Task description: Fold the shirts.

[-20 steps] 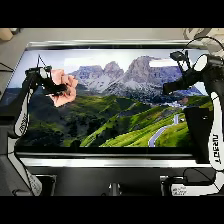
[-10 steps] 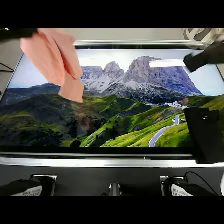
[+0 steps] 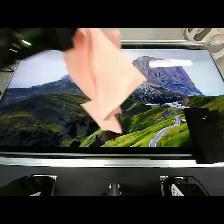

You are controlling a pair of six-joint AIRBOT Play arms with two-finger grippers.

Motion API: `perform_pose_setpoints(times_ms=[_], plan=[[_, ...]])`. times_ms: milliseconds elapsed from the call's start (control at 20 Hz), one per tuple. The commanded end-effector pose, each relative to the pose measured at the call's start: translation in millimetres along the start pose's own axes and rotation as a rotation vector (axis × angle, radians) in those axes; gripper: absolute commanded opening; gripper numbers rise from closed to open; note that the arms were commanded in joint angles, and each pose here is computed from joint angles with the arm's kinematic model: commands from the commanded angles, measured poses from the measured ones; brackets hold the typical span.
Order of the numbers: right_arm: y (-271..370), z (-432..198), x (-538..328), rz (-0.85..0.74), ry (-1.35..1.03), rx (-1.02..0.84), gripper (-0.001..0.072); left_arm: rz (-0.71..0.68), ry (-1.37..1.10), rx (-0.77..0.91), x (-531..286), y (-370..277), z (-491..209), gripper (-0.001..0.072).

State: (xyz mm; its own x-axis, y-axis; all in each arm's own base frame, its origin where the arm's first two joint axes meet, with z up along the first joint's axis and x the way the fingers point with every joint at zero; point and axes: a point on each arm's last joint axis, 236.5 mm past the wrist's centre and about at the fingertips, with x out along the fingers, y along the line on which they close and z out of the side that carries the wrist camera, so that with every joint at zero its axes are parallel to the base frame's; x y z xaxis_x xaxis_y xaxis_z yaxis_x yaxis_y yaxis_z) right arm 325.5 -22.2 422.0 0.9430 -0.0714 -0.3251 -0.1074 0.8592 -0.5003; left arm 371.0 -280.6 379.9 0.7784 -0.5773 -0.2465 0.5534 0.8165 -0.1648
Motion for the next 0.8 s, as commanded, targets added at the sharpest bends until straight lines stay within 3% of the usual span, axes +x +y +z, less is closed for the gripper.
perform_pose_setpoints(times_ms=[0, 300, 450, 500, 600, 650, 750], plan=[[17, -44, 3, 0.077, 0.193, -0.007, 0.0677, 0.016, 0.234, 0.037, 54, -3, -97, 0.0028], [87, -132, 93, 0.358, 0.559, -0.007, 0.0675, -0.089, 0.754, -0.238, 106, -36, -323, 0.0028], [127, -170, 137, 0.491, 0.67, 0.001, 0.0675, -0.169, 0.883, -0.324, 119, -67, -378, 0.0029], [141, -178, 148, 0.544, 0.687, 0.004, 0.0675, -0.197, 0.891, -0.33, 122, -73, -379, 0.008], [166, -185, 166, 0.632, 0.699, 0.034, 0.0675, -0.203, 0.876, -0.295, 123, -59, -357, 0.0565], [175, -188, 172, 0.665, 0.702, 0.043, 0.0675, -0.173, 0.877, -0.26, 120, -39, -342, 0.0632], [192, -196, 181, 0.736, 0.72, 0.05, 0.0675, -0.037, 0.9, -0.161, 101, 29, -310, 0.063]])
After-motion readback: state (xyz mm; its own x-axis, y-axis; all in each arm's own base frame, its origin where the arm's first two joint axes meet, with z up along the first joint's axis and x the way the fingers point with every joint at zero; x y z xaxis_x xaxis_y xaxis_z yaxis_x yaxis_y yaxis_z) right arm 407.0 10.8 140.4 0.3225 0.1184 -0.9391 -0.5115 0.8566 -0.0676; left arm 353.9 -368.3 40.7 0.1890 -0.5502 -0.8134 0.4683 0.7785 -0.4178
